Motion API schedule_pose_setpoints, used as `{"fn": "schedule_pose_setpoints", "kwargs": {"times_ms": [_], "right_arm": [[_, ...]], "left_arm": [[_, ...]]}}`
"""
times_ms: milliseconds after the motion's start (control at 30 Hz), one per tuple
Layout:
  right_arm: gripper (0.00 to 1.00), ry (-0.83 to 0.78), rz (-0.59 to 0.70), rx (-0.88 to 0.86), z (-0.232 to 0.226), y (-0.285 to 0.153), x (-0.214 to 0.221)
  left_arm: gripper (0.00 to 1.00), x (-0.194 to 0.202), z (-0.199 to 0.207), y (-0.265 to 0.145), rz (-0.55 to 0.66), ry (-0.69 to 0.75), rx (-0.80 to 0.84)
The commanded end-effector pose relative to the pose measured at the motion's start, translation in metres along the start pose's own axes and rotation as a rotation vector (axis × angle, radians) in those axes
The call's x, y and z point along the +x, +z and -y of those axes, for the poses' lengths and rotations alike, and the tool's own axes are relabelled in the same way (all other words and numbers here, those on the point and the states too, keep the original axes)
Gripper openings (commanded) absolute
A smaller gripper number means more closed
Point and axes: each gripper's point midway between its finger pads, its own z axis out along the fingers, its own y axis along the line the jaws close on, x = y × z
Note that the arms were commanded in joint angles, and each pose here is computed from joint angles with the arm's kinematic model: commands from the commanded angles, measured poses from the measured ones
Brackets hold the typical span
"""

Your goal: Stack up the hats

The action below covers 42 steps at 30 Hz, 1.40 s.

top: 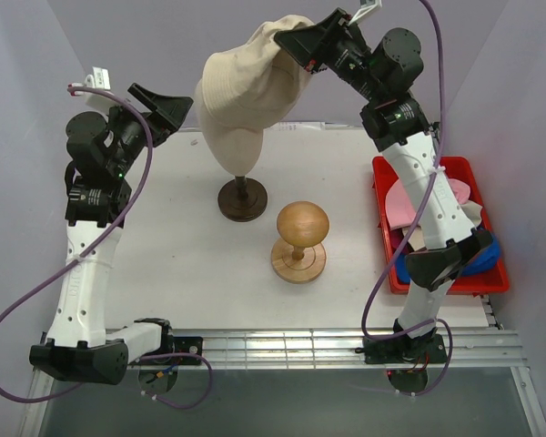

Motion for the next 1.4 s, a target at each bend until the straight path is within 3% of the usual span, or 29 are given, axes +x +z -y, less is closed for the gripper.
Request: {"fn": "schedule_pose_setpoints", "kwargs": {"times_ms": [0,267,533,967,1233,1367], "right_arm": [[0.08,-0.052,0.072,-0.044,-0.018,0.001,-0.023],[0.08,-0.051,0.053,-0.043,-0.016,0.006,-0.012],[0.08,-0.057,0.043,-0.035,-0.014,0.01,-0.004],[0.08,-0.052,0.018,-0.062,-0.026,0.024,0.022],[0.08,-0.074,0.001,-0.038,-0.021,0.03,0.037],[0.08,-0.081,-0.012,-0.031,-0.019,0.032,0.045]], "left_arm": [[0.85,-0.01,0.003,-0.015,0.036,0.042,-0.021],[0.86,-0.012,0.039,-0.014,0.013,0.05,0.162],[0.86,-0.016,0.055,-0.017,0.014,0.049,0.222],[0.85,-0.002,0.041,0.004,-0.027,0.02,0.241],[0.62,-0.007,0.028,0.012,0.0,0.027,0.186],[0.4,-0.004,0.018,0.018,-0.003,0.028,0.161]]}}
